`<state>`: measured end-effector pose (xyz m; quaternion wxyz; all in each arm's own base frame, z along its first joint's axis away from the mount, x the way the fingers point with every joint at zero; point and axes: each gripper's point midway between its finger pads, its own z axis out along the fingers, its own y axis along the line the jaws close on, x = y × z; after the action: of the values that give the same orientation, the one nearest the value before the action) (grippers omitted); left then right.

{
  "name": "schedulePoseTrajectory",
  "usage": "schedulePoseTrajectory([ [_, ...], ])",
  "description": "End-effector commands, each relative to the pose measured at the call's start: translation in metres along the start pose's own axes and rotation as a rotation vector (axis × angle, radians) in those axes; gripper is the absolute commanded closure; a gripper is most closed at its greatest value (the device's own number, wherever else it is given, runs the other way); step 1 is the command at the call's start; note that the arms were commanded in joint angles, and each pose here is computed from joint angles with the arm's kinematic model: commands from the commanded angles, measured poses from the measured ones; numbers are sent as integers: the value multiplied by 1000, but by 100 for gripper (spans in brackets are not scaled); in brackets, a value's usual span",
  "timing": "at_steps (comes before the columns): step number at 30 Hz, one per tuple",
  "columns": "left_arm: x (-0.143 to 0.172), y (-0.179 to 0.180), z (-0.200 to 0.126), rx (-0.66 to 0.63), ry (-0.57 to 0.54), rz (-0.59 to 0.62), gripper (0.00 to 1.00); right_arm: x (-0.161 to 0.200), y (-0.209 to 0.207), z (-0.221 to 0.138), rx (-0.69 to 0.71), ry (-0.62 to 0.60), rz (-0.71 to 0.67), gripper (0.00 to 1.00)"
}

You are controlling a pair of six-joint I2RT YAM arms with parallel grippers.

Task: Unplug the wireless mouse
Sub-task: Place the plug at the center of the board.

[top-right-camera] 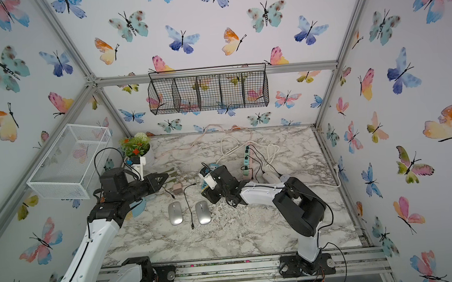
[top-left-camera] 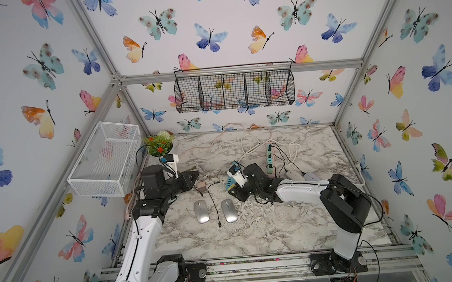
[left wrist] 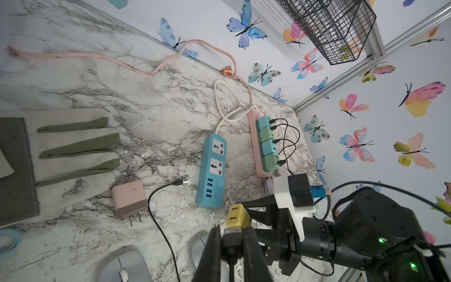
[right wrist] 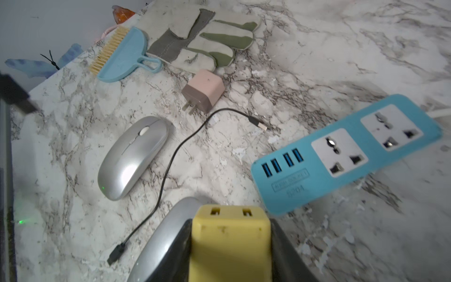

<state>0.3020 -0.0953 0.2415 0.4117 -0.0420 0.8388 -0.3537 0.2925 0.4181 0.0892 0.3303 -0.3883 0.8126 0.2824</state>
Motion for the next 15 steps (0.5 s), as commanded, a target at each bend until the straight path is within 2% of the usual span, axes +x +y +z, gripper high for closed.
schedulePoseTrajectory([
  [1,3,-1,-9,27,-4,-8,100,10,10,19,-65,104,-4,99],
  [6,5,9,-11,23,-7,-23,100,18,5,42,-64,208,-38,99],
  [15,-7,11,-20,-2,-53,-28,100,28,-14,61,12,285,-50,99],
])
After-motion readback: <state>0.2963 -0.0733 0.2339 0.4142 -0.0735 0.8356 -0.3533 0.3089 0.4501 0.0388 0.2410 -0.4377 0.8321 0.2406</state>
